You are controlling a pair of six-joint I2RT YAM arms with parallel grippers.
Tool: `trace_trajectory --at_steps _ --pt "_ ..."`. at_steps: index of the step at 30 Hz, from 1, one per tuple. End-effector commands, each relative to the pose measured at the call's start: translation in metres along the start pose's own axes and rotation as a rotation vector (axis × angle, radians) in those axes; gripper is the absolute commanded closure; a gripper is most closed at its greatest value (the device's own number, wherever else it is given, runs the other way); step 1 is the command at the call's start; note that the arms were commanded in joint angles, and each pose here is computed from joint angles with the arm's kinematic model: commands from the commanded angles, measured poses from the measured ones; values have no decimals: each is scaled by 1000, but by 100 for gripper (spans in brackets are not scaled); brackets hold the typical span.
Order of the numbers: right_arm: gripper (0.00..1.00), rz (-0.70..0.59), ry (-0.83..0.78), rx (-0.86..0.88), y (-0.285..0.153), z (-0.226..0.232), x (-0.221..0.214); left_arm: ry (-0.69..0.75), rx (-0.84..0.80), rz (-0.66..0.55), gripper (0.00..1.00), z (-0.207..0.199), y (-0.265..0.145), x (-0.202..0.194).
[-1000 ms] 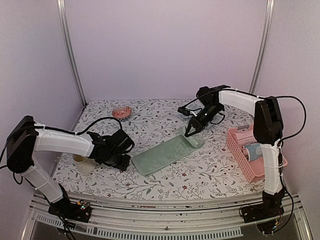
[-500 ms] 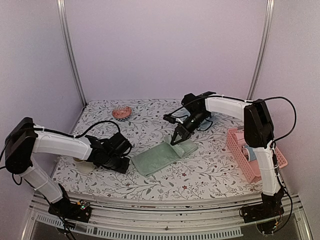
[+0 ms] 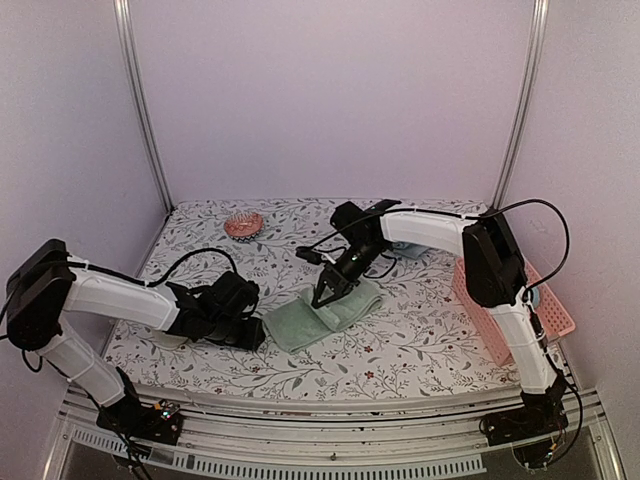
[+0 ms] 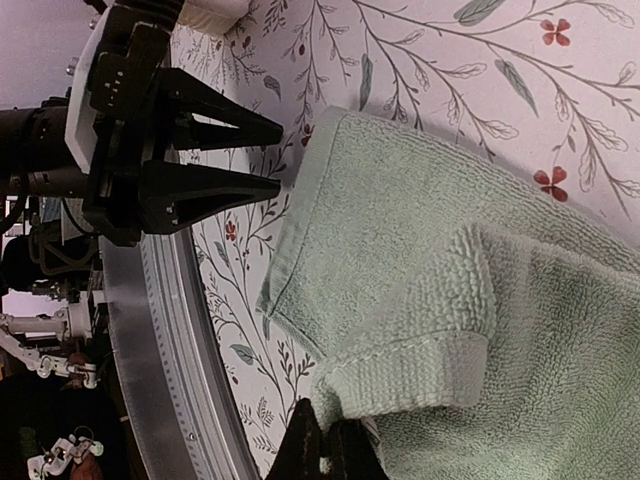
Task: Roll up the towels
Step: Fold the towel at the center of the board.
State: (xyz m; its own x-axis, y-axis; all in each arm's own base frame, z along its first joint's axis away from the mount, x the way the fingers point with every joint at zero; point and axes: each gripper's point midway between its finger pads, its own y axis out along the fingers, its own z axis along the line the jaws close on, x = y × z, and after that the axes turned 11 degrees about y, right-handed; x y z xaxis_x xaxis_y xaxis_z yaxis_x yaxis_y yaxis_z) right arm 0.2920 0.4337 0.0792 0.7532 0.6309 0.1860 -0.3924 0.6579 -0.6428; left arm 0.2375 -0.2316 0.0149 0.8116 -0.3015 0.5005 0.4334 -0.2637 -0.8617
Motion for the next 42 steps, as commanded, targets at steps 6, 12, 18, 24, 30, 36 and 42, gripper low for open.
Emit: trace_trajectory --at_steps 6,12,18,24,30,36,42 --pt "98 -16 -22 69 19 27 17 -57 -90 -29 65 -14 4 -4" --pt "97 -32 -26 61 26 30 24 -62 -98 -21 67 -15 8 -9" --pt "98 -22 -32 71 37 38 24 -63 -99 -16 67 -14 9 -13" --pt "97 -14 -39 68 46 41 24 -66 -98 -14 68 -13 10 -15" --pt "97 -11 -41 76 51 46 23 -64 -99 -8 69 -13 11 -17" --pt "97 -14 -47 83 55 50 25 -65 -98 -5 69 -12 12 -19" --pt "97 -12 -46 69 61 45 25 -66 -100 -5 69 -13 13 -20"
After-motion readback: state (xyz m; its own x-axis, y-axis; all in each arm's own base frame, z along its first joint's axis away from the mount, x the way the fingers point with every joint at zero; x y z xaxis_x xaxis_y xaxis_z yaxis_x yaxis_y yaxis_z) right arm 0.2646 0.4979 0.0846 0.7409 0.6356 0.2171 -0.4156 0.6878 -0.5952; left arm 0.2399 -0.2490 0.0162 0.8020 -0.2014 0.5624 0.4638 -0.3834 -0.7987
